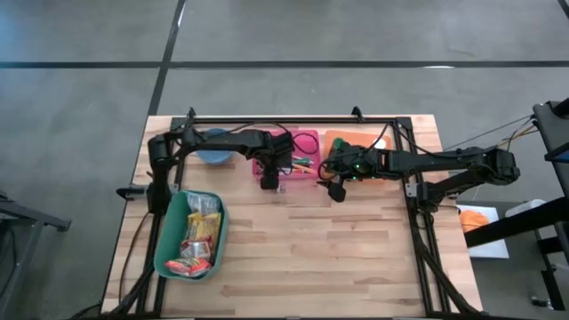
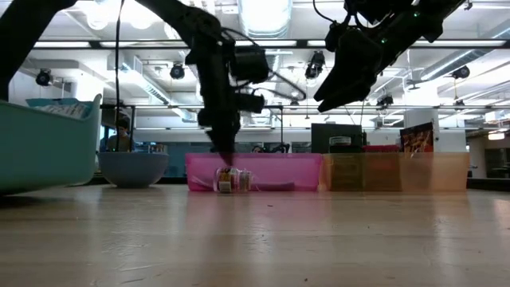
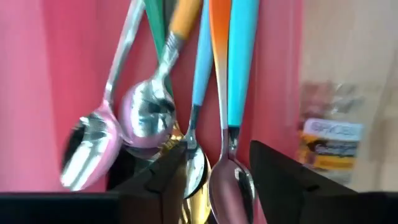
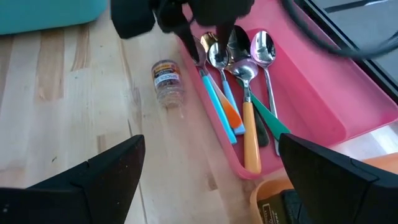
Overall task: Pick & Place Food Item
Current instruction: Put the brown spice bottle into the orange bin
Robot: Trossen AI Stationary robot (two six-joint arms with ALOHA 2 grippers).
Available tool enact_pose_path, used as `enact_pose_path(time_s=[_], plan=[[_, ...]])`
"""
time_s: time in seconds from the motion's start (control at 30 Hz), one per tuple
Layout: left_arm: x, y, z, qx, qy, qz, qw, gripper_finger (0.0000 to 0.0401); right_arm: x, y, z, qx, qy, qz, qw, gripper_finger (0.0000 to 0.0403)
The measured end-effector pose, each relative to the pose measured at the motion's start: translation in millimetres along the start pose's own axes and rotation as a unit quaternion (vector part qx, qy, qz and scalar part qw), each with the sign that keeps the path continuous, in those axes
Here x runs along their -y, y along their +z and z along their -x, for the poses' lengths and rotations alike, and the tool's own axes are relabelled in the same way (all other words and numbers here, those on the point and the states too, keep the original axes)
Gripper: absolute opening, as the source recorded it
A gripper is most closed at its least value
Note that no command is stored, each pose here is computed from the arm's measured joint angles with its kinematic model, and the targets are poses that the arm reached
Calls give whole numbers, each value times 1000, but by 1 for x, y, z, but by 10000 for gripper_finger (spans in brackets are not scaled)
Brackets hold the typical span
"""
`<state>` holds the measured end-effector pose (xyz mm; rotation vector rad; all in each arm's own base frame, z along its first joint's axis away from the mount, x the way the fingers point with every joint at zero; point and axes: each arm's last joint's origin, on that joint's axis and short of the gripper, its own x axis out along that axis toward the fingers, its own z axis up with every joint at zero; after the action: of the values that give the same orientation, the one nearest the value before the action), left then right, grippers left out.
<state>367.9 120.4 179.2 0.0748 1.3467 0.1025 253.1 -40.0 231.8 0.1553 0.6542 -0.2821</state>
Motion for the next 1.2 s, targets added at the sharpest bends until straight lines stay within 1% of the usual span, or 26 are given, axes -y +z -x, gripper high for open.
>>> enact_pose_path(time_s=[0.07,0.2,0.3,0.43,0.53,0.67,0.73,0.8,0.9,1.1,1.2], plan=[[-3,7,13,13,4,12,1000,184,0,0,0,0,0,-6,1000,365],[-8,19,51,24,10,46,999,200,0,0,0,1,0,-15,1000,365],[-10,25,76,24,9,80,996,202,0,1,0,3,0,-18,1000,365],[-7,30,100,34,7,113,993,203,0,1,0,3,-2,-16,1000,365],[4,33,107,30,2,115,993,203,0,1,0,4,-3,-15,1000,365],[22,35,109,22,-3,86,996,203,0,1,0,4,-4,-10,1000,365],[27,34,109,9,7,74,997,203,0,1,0,3,-4,-10,1000,365],[30,33,109,1,30,71,997,203,0,0,0,2,-4,-10,1000,365],[31,33,110,0,53,83,995,203,0,0,0,0,-4,-10,1000,365],[32,33,116,14,55,93,994,203,1,-6,-1,-11,-6,-12,1000,365],[39,34,120,22,43,100,994,203,1,-10,-2,-21,-7,-1,1000,365]])
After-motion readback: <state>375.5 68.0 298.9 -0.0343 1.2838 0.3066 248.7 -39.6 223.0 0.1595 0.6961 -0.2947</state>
